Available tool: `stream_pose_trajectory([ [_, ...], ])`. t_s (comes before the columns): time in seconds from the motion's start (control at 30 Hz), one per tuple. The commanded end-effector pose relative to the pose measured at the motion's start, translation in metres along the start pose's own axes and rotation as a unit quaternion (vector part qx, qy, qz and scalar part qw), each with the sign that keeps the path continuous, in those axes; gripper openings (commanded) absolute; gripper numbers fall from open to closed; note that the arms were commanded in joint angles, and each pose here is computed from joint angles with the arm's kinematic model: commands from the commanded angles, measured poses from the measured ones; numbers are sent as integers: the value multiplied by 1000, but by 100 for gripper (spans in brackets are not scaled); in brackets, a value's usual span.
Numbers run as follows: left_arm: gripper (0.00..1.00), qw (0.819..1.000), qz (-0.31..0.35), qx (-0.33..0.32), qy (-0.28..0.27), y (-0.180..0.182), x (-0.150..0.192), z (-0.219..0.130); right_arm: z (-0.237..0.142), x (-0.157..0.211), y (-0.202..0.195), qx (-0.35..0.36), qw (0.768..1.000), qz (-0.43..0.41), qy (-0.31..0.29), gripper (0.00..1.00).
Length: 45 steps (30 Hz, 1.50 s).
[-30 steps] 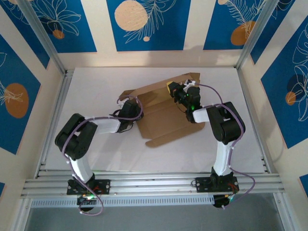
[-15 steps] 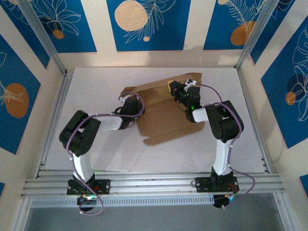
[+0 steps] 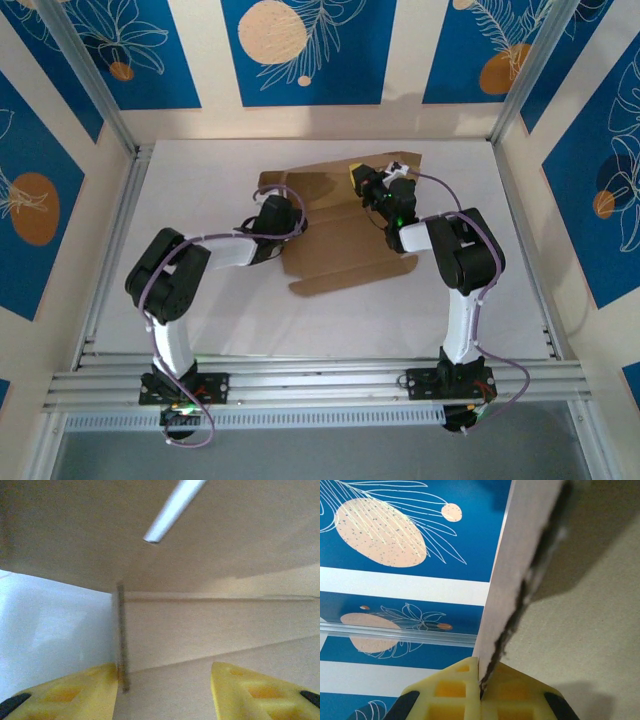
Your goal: Fold the paper box
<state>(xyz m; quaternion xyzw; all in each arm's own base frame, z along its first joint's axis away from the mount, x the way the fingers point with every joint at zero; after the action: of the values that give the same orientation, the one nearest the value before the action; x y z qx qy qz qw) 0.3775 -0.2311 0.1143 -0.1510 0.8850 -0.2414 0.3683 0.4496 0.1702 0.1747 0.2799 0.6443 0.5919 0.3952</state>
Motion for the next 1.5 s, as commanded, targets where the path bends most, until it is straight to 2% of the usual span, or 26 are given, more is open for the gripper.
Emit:
stream_pose_trajectory([
  [0.0, 52, 996, 45, 69, -22, -42, -11, -4, 3, 31, -16, 48, 995, 13, 84, 0],
  [0.27, 49, 995, 58, 34, -72, -17, -2, 2, 17, 27, -7, 71, 992, 65, 81, 0],
  [0.47, 49, 992, 93, 31, -74, -20, 2, 12, 23, 30, -3, 72, 992, 57, 85, 0],
  [0.67, 51, 992, 118, -15, -44, -16, 6, 27, 23, 32, -4, 77, 992, 50, 91, 0],
  [0.93, 52, 991, 112, -61, 24, -5, 24, 51, 24, 37, -12, 94, 988, 58, 109, 0],
  [1.17, 52, 992, 83, -68, 69, 14, 48, 65, 24, 39, -15, 100, 986, 60, 118, 0],
  [1.33, 53, 992, 66, -60, 84, 23, 60, 71, 23, 39, -15, 103, 986, 59, 119, 0],
  [1.47, 53, 994, 71, -41, 74, 19, 53, 67, 22, 37, -13, 108, 986, 52, 113, 0],
])
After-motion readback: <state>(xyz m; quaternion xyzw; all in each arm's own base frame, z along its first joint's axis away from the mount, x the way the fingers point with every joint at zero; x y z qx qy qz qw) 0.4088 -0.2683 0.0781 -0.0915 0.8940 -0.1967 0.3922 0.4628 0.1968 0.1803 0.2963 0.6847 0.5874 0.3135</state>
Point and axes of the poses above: each hand's point on the last joint's axis, 136 mm out from that joint toward the fingers, its own z axis out along the fingers, its own y axis along the line the jaws close on, x = y × z, the point moved 7 cm from there along -z, back along the fingers, and after that the axes turned 4 degrees about -z, right-handed, at the moved point
